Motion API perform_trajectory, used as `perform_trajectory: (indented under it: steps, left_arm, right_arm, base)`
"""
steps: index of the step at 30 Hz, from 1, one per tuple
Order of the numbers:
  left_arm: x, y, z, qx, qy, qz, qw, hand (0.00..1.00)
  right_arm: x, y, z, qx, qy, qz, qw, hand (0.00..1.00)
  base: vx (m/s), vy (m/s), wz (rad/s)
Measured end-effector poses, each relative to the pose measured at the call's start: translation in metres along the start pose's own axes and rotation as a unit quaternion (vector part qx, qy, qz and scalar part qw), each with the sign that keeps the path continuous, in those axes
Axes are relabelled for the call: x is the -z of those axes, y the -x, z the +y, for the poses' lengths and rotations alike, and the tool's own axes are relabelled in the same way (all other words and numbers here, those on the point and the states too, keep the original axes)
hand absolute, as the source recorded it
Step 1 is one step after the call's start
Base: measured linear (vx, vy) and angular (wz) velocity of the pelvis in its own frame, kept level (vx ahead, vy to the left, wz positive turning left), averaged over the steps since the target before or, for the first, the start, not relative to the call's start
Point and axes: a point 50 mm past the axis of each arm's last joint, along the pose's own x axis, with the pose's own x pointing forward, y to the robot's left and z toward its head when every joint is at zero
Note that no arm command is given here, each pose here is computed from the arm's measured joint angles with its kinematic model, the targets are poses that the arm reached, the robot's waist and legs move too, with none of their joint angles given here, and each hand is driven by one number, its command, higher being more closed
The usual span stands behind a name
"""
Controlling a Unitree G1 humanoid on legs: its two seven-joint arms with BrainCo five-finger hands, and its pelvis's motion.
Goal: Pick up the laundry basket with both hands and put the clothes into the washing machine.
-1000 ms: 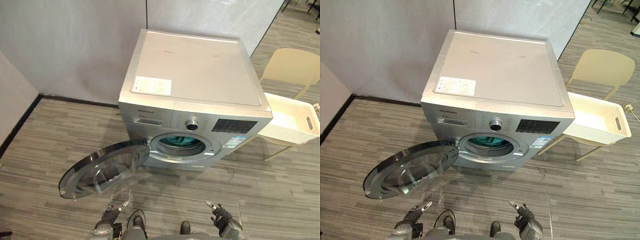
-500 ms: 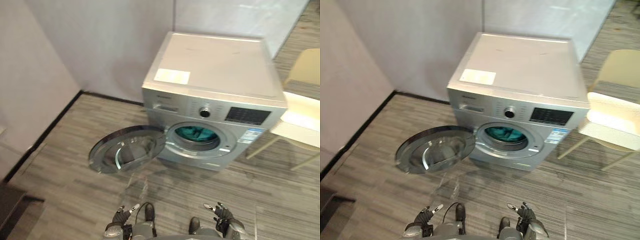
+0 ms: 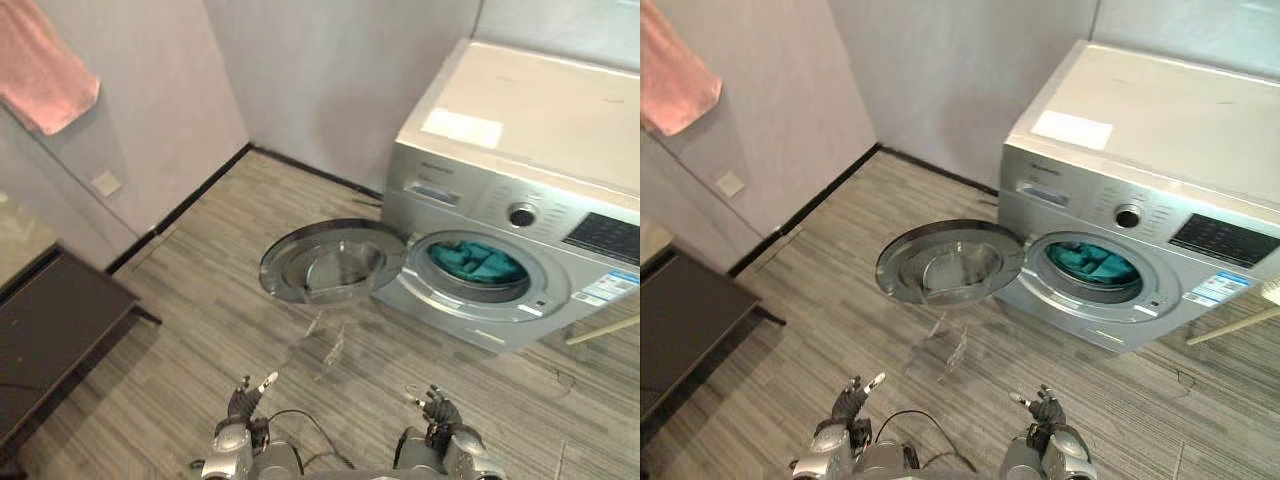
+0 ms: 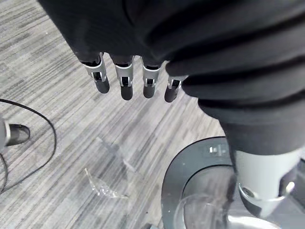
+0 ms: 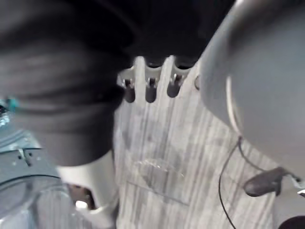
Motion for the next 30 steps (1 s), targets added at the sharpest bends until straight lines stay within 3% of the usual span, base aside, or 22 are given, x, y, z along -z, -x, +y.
perform_trajectory:
  steps: [4,11,17,21,24,28,30]
  left_arm:
    - [-0.012,0.0,0.0,0.008,-0.009,-0.029,1.0,0.0]
    - [-0.071,-0.002,0.035,-0.041,0.02,-0.15,0.988,0.0]
    - [-0.136,-0.01,0.108,-0.178,0.048,-0.217,0.959,0.0]
    - [-0.233,0.002,0.153,-0.235,0.044,-0.317,0.918,0.0]
    - [-0.277,0.008,0.157,-0.233,0.055,-0.351,0.905,0.0]
    - [-0.336,0.017,0.128,-0.187,0.042,-0.398,0.897,0.0]
    - [-0.384,0.042,0.112,-0.175,0.049,-0.46,0.869,0.0]
  right_arm:
    - [-0.003,-0.001,-0.002,0.005,-0.011,-0.007,1.0,0.0]
    - [0.0,0.0,0.009,-0.007,-0.018,-0.003,1.0,0.0]
    - [-0.002,-0.002,0.004,-0.006,-0.028,-0.002,1.0,0.0]
    - [0.002,0.0,-0.012,0.018,-0.061,0.0,0.998,0.0]
    - [0.003,0.002,-0.025,0.037,-0.083,-0.002,0.996,0.0]
    - [0.016,0.011,-0.034,0.043,-0.109,-0.001,0.993,0.0]
    - [0.022,0.015,-0.025,0.035,-0.139,-0.007,0.99,0.0]
  base:
    - [0.0,0.066,-0.14]
    - [-0.07,0.035,-0.34]
    - [-0.08,-0.022,-0.5]
    - [-0.13,-0.074,-0.6]
    - [-0.12,-0.018,-0.56]
    - [-0.04,-0.003,-0.16]
    - [-0.02,-0.067,-0.18]
